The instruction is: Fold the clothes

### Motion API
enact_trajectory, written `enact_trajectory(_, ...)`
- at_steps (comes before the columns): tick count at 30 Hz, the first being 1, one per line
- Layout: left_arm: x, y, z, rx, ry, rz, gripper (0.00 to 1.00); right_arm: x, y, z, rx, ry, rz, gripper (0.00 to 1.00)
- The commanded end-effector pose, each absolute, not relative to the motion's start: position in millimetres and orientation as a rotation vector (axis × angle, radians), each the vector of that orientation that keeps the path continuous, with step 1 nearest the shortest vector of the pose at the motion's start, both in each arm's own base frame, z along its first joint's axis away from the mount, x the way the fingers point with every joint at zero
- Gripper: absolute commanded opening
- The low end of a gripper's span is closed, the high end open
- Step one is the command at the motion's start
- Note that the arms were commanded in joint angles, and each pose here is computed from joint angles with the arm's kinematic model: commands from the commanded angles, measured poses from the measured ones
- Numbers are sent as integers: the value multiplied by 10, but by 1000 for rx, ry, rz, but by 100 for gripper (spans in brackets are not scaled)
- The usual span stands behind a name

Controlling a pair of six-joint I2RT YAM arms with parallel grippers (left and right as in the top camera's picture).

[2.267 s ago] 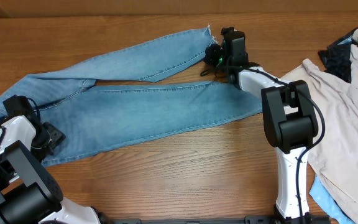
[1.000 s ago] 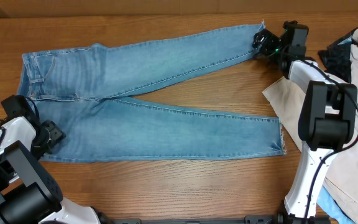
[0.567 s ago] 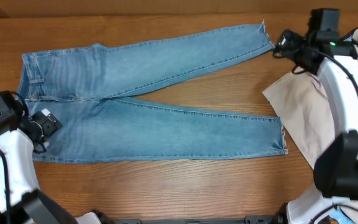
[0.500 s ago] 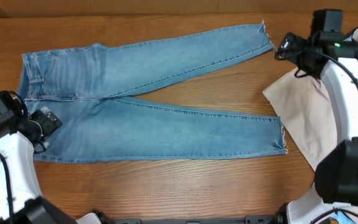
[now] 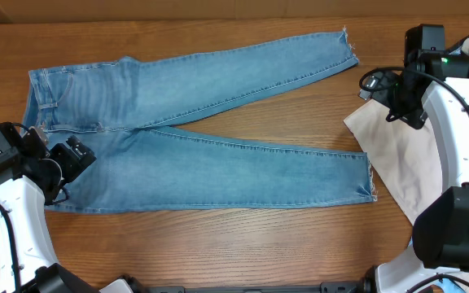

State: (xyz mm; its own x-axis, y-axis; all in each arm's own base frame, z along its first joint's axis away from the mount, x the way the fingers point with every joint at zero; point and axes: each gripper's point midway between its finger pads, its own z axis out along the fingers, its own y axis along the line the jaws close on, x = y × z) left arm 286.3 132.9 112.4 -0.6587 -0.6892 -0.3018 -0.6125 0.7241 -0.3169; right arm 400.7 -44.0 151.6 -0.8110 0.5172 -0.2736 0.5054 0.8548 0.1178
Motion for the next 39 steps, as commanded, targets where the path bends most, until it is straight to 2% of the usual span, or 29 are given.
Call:
enact_trajectory(1,2888,1315,1197,-986,2511,-262,100,3988,-378,1520,675,2767,99,100)
enact_trajectory(7,2789,1421,1118,-1034,2532,-151,100,3692,-346,1229,729,2883,80,100)
enact_trajectory(12,2492,1467,910,-1261,2554,-48,100,3209,-282,686,883,3022,60,100)
enact_trajectory(18,2313,1474,754,-1332,2583,25,100,2701,-140,241,1020,3140,95,100)
enact_trajectory(22,2311,1473,749,-1332,2583,24,100,2529,-121,99,1046,3172,82,100)
enact_trajectory(33,2312,1477,750,-1331,2582,28,100,2380,-116,-98,1091,3168,63,100)
enact_trajectory(39,2312,1477,750,-1332,2583,28,100,2491,-129,-117,1073,3126,78,87)
